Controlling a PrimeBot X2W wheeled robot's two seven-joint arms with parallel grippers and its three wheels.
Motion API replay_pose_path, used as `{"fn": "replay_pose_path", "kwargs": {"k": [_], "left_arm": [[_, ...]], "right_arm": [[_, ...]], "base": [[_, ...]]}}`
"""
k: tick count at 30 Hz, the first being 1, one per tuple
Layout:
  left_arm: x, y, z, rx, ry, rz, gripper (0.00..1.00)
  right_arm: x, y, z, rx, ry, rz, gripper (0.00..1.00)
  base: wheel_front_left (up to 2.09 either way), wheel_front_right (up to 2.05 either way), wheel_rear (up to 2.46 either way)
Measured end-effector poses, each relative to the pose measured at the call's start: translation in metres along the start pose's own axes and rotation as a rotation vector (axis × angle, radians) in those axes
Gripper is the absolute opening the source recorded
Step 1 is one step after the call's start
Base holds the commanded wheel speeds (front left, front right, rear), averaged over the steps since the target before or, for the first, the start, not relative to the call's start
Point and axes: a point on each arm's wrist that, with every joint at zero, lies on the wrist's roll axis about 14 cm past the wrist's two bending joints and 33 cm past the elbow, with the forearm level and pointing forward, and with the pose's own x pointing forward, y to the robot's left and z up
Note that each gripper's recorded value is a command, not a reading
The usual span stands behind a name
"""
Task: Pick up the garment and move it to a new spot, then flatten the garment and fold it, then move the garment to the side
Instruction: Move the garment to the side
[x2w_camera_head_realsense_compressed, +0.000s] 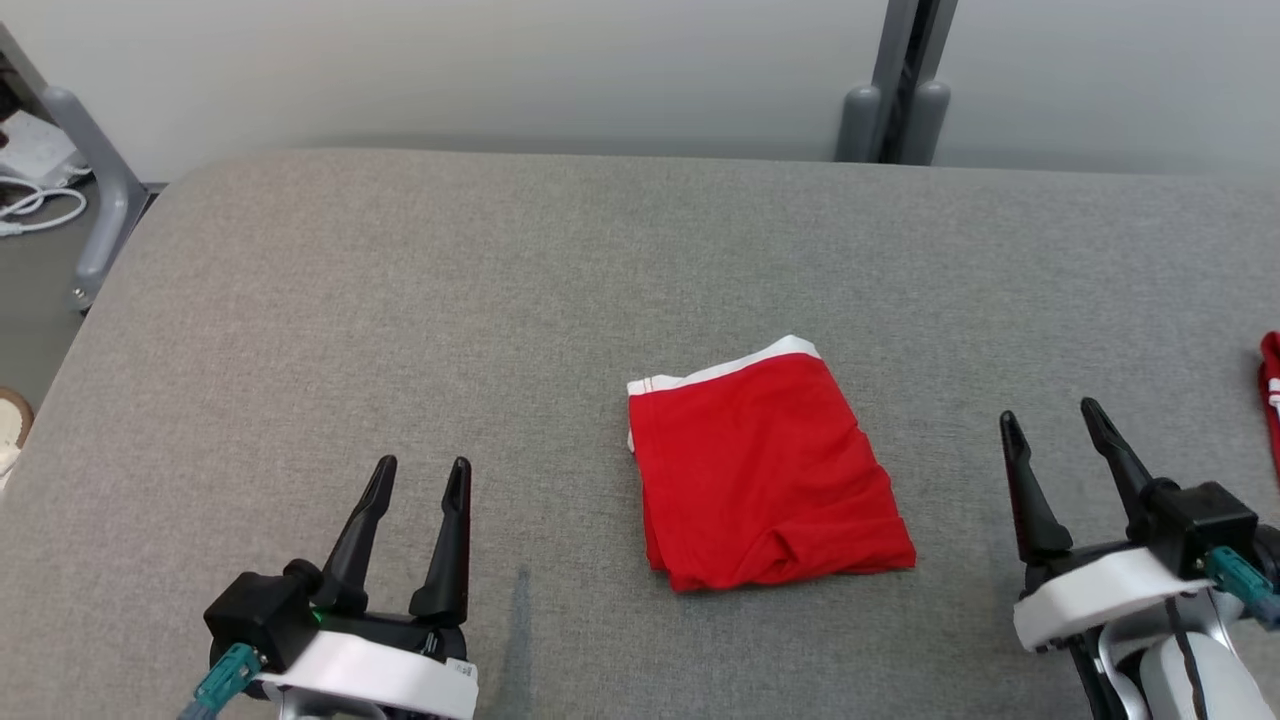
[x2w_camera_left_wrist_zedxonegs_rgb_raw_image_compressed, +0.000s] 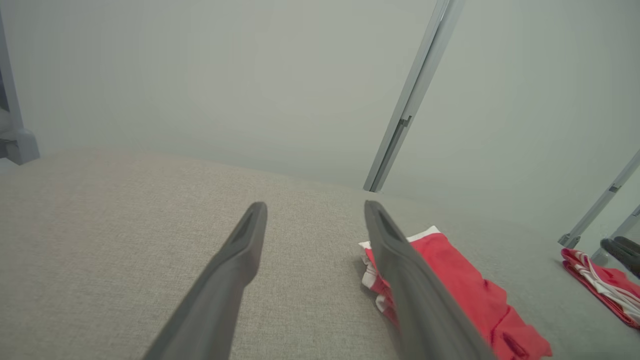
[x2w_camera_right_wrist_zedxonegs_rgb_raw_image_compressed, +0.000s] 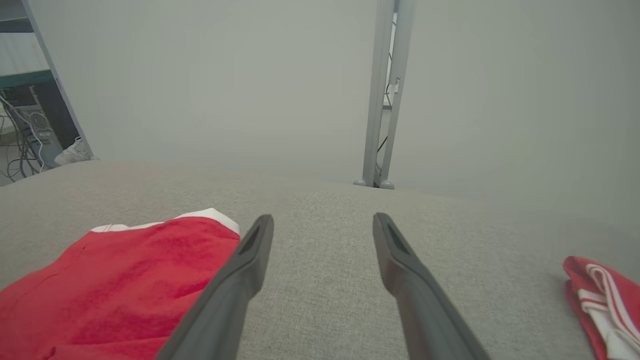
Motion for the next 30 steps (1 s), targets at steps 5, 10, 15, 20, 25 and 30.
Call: {"fn": "replay_pose_path", "kwargs": {"k": [5, 10, 15, 20, 25, 30], "left_arm": [[0.002, 0.007, -0.007, 0.003, 0.023, 0.022, 1.00], [0.004, 0.016, -0.008, 0.008, 0.031, 0.051, 1.00], [0.005, 0.018, -0.009, 0.015, 0.037, 0.058, 1.00], [0.003, 0.020, -0.010, 0.022, 0.041, 0.068, 1.00], [0.000, 0.023, -0.008, 0.027, 0.038, 0.078, 1.00], [-0.001, 0.024, -0.007, 0.029, 0.035, 0.085, 1.00]], "right_arm": [[0.024, 0.029, -0.025, 0.063, 0.114, 0.130, 1.00], [0.041, 0.044, -0.050, 0.115, 0.256, 0.226, 1.00], [0.045, 0.057, -0.076, 0.164, 0.418, 0.297, 1.00], [0.041, 0.074, -0.089, 0.215, 0.550, 0.376, 1.00], [0.034, 0.081, -0.096, 0.252, 0.640, 0.421, 1.00], [0.033, 0.087, -0.101, 0.291, 0.688, 0.436, 1.00]], "base": [[0.00, 0.00, 0.00], [0.00, 0.00, 0.00], [0.00, 0.00, 0.00], [0.00, 0.00, 0.00], [0.00, 0.00, 0.00], [0.00, 0.00, 0.00]]}}
